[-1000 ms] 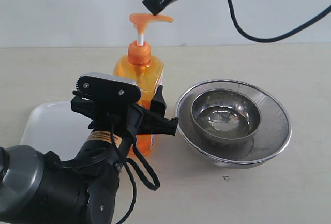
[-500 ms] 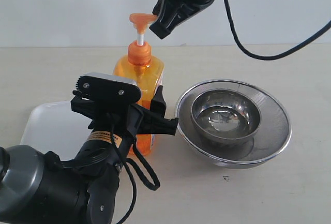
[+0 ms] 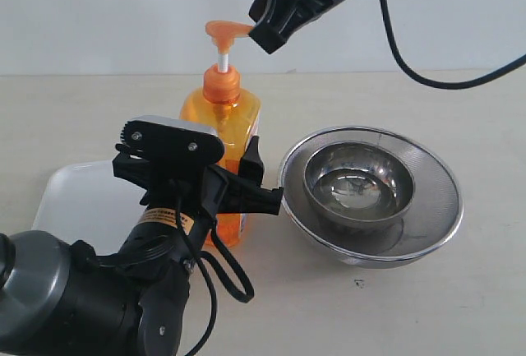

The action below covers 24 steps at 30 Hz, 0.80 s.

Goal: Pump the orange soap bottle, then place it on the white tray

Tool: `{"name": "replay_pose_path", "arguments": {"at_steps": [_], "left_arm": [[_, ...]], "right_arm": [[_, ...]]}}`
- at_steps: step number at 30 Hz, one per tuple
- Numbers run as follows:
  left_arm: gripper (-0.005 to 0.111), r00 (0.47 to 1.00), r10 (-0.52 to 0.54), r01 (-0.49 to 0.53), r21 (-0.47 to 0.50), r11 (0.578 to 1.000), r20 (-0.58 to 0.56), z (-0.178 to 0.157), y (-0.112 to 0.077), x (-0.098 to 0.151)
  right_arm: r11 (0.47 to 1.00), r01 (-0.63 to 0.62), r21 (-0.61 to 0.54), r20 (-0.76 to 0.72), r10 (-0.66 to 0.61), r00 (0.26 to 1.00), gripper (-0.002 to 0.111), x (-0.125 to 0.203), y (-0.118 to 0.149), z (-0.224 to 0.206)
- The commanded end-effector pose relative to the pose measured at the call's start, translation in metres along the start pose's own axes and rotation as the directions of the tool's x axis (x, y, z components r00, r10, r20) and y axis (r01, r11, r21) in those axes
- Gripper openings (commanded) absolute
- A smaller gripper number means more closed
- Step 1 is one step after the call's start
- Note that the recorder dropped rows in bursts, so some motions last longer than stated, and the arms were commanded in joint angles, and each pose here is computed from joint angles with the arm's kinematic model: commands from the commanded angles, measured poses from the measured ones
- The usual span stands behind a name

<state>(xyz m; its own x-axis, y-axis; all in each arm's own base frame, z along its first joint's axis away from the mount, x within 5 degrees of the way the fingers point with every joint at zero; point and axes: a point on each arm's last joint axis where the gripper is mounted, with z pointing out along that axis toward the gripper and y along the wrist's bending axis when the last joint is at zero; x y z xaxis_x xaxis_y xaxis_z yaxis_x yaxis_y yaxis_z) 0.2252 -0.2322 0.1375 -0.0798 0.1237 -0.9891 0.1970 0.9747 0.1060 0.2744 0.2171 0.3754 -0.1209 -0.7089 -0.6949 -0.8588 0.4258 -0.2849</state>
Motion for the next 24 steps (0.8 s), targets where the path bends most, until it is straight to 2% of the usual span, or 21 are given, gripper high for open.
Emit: {"name": "replay_pose_path", "arguments": {"at_steps": [1, 24], "left_arm": [[0.005, 1.000, 0.009, -0.009, -0.010, 1.000, 0.006, -0.0023, 0.0017, -0.0023], [0.005, 1.000, 0.009, -0.009, -0.010, 1.000, 0.006, -0.0023, 0.0017, -0.0023]], "right_arm": [[1.000, 0.002, -0.007, -0.003, -0.002, 1.000, 0.000, 0.0009, 0.0010, -0.0016], [0.999, -0.002, -0.052, -0.013, 0.001, 1.000, 0.000, 0.0017, 0.0051, -0.0017]]}}
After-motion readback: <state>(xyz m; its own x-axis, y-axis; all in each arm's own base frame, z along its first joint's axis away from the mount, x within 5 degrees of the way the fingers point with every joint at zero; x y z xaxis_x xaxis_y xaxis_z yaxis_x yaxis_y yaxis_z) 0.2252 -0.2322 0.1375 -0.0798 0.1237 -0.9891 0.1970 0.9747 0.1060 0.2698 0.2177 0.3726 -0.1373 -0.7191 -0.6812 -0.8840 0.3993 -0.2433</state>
